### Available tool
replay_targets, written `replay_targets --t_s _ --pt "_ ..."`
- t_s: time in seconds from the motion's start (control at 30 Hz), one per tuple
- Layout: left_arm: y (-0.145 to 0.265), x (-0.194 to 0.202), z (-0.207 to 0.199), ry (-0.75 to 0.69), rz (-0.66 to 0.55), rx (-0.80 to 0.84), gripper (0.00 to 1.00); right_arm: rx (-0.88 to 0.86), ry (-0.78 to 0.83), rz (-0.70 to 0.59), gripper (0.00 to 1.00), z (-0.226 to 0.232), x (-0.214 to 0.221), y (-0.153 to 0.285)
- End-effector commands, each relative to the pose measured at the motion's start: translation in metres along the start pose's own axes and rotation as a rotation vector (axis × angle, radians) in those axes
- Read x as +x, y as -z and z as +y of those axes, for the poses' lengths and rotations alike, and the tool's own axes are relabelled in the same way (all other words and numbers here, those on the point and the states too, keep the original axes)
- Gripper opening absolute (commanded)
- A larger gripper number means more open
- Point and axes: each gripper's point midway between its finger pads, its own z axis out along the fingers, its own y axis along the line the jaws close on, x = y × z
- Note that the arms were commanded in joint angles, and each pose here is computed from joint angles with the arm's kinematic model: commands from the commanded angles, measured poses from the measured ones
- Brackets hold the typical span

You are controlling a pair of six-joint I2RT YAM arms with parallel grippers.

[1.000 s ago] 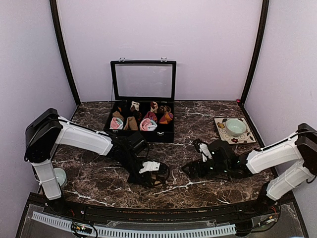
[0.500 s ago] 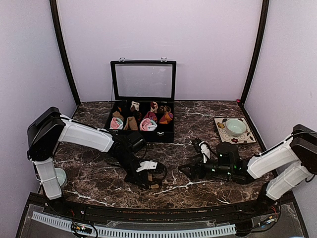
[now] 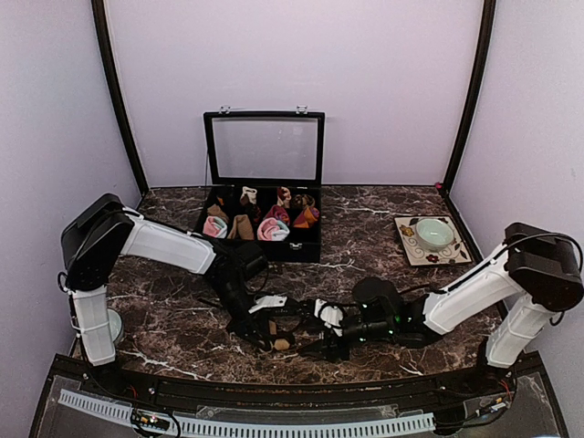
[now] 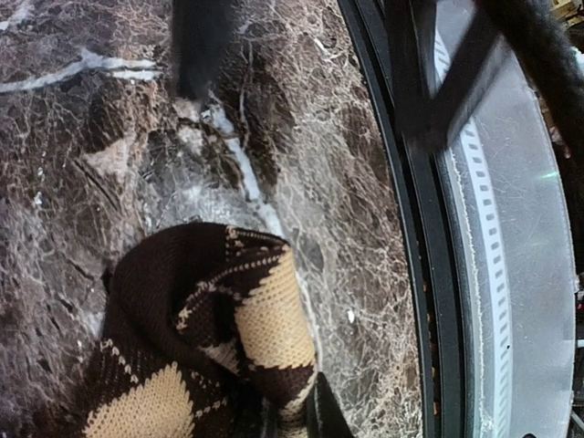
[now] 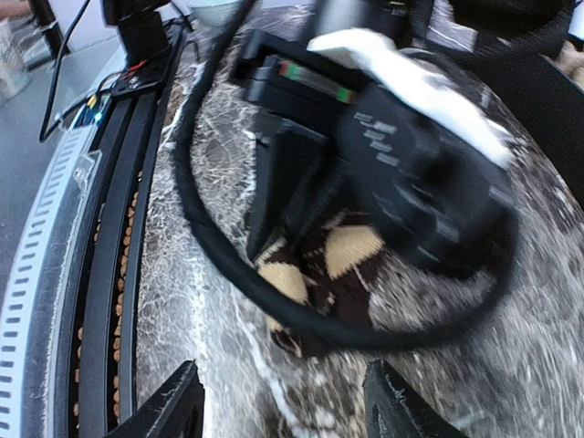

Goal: Roll the socks
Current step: Roll the sock at the center of the board.

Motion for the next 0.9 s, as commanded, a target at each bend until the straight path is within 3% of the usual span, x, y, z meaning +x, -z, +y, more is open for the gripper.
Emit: replay_targets --t_s 0.0,0.27,0.47,0.67,0.73,0.8,0.83,0.87 --pt "-0.010 0.043 -0.006 0.099 0.134 0.051 0.05 -0.041 0.148 0.011 0.56 0.012 -0.009 -0.027" --pt "-0.011 0.045 -0.004 0.110 0.139 0.058 0.06 -0.088 0.244 0.070 0.51 0.012 -0.004 -0.060" --pt "-0.010 0.042 -0.004 0.096 0.133 0.061 0.11 -0.084 0.259 0.140 0.40 0.005 0.017 -0.076" --pt "-0.004 0.031 -0.001 0.096 0.098 0.038 0.21 -0.075 0.231 0.170 0.08 0.002 0.031 -0.082" --pt "0.000 0.027 0.002 0.107 0.085 0.018 0.28 -0.083 0.212 0.187 0.01 0.004 0.035 -0.081" --pt "0.006 0.025 0.005 0.109 0.078 -0.008 0.40 -0.085 0.199 0.208 0.00 0.005 0.039 -0.078" --pt "0.010 0.024 0.006 0.115 0.073 -0.023 0.41 -0.080 0.193 0.219 0.00 0.005 0.042 -0.076" --pt "0.014 0.022 0.007 0.115 0.065 -0.032 0.53 -0.076 0.189 0.235 0.00 0.004 0.046 -0.074"
